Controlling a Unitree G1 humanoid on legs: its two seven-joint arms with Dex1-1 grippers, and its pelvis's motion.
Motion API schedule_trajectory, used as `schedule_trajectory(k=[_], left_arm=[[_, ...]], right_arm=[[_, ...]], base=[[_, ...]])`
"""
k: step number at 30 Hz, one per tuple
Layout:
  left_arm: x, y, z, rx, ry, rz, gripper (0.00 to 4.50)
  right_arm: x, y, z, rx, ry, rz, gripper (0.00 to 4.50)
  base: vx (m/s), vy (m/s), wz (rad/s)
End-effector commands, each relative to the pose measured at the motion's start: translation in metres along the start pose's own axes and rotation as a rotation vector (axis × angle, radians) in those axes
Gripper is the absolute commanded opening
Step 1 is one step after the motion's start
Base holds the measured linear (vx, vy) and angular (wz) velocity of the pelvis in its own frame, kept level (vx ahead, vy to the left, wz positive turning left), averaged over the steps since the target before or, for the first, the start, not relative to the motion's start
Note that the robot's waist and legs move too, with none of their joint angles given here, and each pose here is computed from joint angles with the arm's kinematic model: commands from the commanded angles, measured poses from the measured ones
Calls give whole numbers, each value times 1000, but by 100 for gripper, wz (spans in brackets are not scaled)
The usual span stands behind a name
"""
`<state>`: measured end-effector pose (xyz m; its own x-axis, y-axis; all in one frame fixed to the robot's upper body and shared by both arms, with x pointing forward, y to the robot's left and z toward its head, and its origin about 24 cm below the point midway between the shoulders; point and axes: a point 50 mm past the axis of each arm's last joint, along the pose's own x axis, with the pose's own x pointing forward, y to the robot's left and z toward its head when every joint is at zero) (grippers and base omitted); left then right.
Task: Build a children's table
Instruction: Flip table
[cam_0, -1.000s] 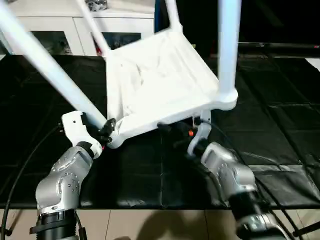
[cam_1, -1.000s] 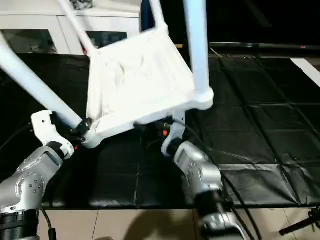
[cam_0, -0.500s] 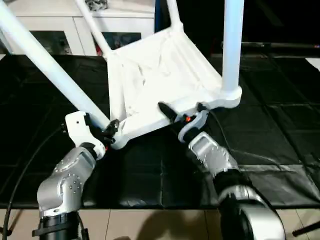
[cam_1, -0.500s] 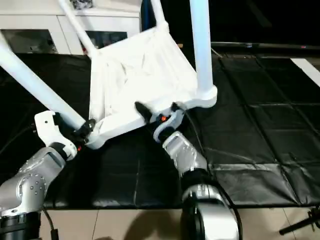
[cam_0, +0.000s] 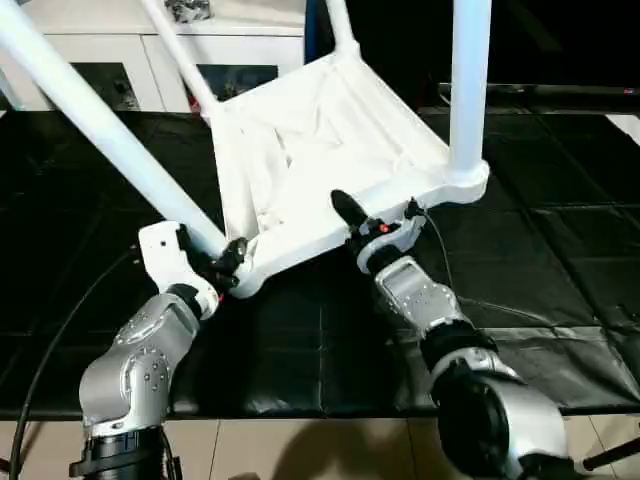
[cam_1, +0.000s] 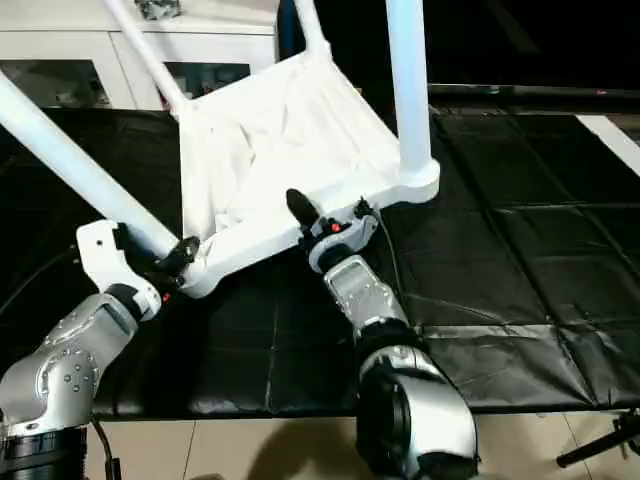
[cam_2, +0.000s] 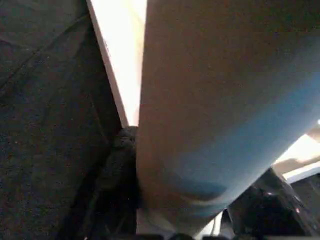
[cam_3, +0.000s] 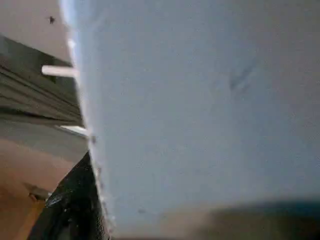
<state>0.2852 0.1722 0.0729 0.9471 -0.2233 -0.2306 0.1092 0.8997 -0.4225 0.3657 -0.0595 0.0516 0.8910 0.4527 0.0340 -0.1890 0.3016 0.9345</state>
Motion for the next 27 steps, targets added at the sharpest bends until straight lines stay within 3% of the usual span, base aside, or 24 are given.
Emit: schedule_trajectory(k=[1,4,5,9,10,20,22,27], left_arm=[[2,-22,-11,-64,54,-160,214],[0,-24,-13,-61,66,-184,214],[-2,-24,-14,-50,77,-193,214],[-5,-22,-15,-34,91,-200,214],[-5,-21,-15,-30,92,-199,214],[-9,-11,-12,14,77,-192,214],[-11,-6,-11,17,82,-205,284],[-24,9,-13,47,140,-261,319]], right_arm=[[14,23,2,-5,-20,65,287],[13,22,6,-6,-42,54,285],[14,22,8,-7,-52,53,262],[13,21,11,-27,-64,47,242],[13,20,11,-35,-64,44,213],[11,20,20,-89,-87,56,198],[10,19,24,-123,-97,54,198],[8,20,38,-165,-146,52,198]], base=[[0,0,0],[0,0,0],[0,0,0],[0,0,0],[0,0,0],[0,0,0],[0,0,0],[0,0,0]])
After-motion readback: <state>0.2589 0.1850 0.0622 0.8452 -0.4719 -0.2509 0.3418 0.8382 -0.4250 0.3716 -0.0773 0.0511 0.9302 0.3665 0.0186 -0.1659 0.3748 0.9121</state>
